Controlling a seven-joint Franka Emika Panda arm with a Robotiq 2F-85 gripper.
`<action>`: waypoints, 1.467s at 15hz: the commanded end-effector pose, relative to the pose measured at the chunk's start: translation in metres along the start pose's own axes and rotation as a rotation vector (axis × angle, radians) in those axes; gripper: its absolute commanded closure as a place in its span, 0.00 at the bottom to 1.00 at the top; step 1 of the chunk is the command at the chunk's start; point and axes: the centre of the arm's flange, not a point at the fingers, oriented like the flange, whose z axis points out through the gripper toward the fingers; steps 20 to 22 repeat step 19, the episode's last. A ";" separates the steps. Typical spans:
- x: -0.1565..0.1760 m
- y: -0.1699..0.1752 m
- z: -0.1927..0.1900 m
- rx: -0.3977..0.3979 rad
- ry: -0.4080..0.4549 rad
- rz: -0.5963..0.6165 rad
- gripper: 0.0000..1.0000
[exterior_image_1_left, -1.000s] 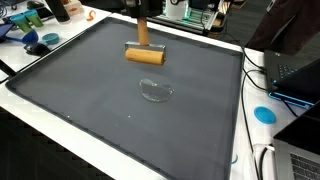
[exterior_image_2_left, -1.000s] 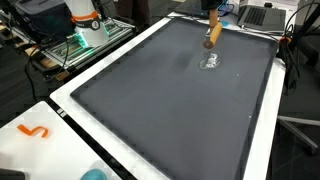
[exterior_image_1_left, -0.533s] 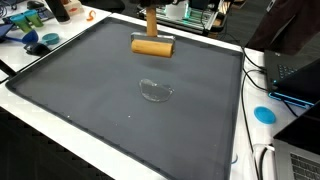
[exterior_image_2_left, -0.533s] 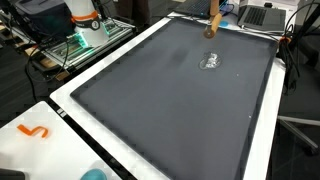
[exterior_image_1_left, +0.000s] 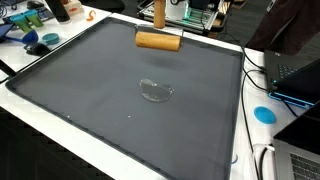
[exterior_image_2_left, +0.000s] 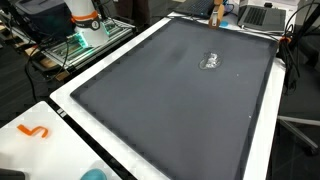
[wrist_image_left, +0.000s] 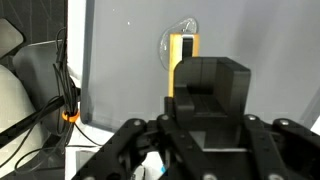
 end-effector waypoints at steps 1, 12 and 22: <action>0.009 0.002 -0.015 0.000 -0.040 -0.024 0.77; 0.013 0.004 -0.011 -0.010 -0.030 -0.044 0.52; 0.013 0.004 -0.011 -0.009 -0.031 -0.045 0.52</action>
